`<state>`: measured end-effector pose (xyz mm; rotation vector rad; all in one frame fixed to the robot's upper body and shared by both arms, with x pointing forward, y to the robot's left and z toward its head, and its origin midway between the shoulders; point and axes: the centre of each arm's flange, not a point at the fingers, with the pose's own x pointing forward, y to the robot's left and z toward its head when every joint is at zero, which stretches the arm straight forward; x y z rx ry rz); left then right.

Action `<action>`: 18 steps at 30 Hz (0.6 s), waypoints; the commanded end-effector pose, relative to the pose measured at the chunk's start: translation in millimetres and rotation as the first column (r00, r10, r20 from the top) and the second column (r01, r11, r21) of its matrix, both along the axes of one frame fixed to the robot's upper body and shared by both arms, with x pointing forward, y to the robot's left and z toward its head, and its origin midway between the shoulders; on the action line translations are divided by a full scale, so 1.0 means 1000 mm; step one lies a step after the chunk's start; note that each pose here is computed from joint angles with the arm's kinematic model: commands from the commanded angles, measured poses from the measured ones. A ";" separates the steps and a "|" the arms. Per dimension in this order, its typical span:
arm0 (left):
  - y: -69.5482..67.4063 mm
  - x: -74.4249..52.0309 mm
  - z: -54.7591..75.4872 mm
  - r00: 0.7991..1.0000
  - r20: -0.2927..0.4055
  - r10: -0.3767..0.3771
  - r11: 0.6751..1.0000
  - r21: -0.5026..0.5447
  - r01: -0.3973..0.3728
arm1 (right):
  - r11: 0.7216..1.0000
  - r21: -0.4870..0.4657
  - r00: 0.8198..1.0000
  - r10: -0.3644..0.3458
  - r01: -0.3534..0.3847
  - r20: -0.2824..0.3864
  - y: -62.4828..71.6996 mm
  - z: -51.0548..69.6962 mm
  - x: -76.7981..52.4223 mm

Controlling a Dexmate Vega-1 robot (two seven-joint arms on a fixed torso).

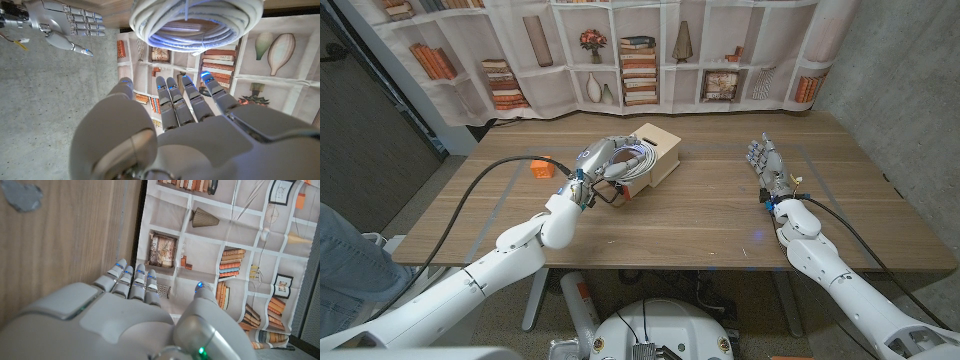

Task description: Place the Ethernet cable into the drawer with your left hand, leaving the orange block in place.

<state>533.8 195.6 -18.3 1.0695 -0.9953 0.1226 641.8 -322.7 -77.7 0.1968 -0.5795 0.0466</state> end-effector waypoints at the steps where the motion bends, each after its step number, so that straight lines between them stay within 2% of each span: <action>1: 0.000 -0.012 0.006 1.000 0.026 0.006 1.000 -0.010 -0.006 | 1.000 0.000 1.000 0.006 -0.006 0.002 0.000 0.000 0.000; 18: 0.000 -0.022 0.011 0.999 0.047 0.021 1.000 -0.008 -0.020 | 1.000 -0.002 1.000 0.009 -0.009 0.002 0.002 -0.001 -0.002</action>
